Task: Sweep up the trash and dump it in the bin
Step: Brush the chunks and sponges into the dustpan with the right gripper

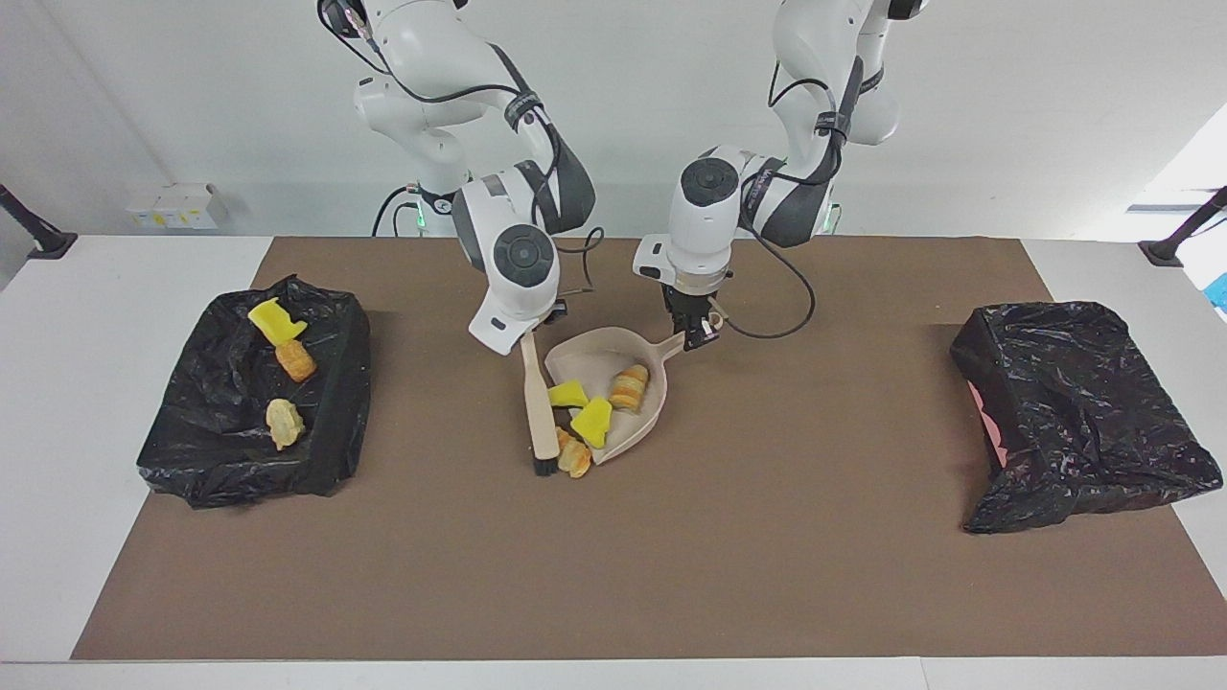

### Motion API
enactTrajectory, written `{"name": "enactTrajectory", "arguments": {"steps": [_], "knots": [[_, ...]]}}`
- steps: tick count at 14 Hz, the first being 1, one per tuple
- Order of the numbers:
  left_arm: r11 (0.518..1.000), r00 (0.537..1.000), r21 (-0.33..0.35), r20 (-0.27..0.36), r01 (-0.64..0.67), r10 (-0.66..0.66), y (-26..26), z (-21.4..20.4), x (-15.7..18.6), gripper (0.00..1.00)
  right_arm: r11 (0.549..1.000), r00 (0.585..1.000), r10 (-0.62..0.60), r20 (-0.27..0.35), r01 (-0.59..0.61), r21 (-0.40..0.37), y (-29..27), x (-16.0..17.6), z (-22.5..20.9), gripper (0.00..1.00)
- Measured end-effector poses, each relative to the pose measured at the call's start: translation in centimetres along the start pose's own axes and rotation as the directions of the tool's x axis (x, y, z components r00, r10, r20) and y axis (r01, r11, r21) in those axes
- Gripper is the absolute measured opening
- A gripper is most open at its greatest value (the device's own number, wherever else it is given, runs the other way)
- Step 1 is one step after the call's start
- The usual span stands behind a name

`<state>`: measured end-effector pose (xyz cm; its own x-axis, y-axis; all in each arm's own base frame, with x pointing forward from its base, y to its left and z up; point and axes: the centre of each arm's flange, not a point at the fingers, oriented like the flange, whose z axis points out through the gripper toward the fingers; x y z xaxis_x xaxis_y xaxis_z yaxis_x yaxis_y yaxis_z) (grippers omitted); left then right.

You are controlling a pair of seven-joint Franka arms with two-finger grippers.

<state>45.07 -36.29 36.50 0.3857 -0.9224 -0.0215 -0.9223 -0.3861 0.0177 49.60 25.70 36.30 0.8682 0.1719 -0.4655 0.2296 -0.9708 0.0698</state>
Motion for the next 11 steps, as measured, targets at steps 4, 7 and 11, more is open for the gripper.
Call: {"name": "enactTrajectory", "arguments": {"steps": [4, 7, 11], "knots": [[1.000, 1.000, 0.007, -0.013, -0.003, 0.004, -0.1, -0.1, 0.1, 0.32, 0.999, 0.999, -0.011, 0.045, 0.009, 0.049, -0.9, -2.8, -1.7, 0.26], [1.000, 1.000, 0.008, -0.015, -0.005, 0.005, -0.1, 0.0, 0.1, 0.32, 0.997, 0.998, -0.023, 0.056, 0.019, 0.076, -1.6, -4.4, -2.8, 0.26], [1.000, 1.000, 0.009, -0.016, -0.008, 0.008, -0.1, 0.0, 0.1, 0.32, 0.996, 0.999, -0.029, 0.046, 0.026, 0.082, -1.8, -6.2, -4.4, 0.26]]}}
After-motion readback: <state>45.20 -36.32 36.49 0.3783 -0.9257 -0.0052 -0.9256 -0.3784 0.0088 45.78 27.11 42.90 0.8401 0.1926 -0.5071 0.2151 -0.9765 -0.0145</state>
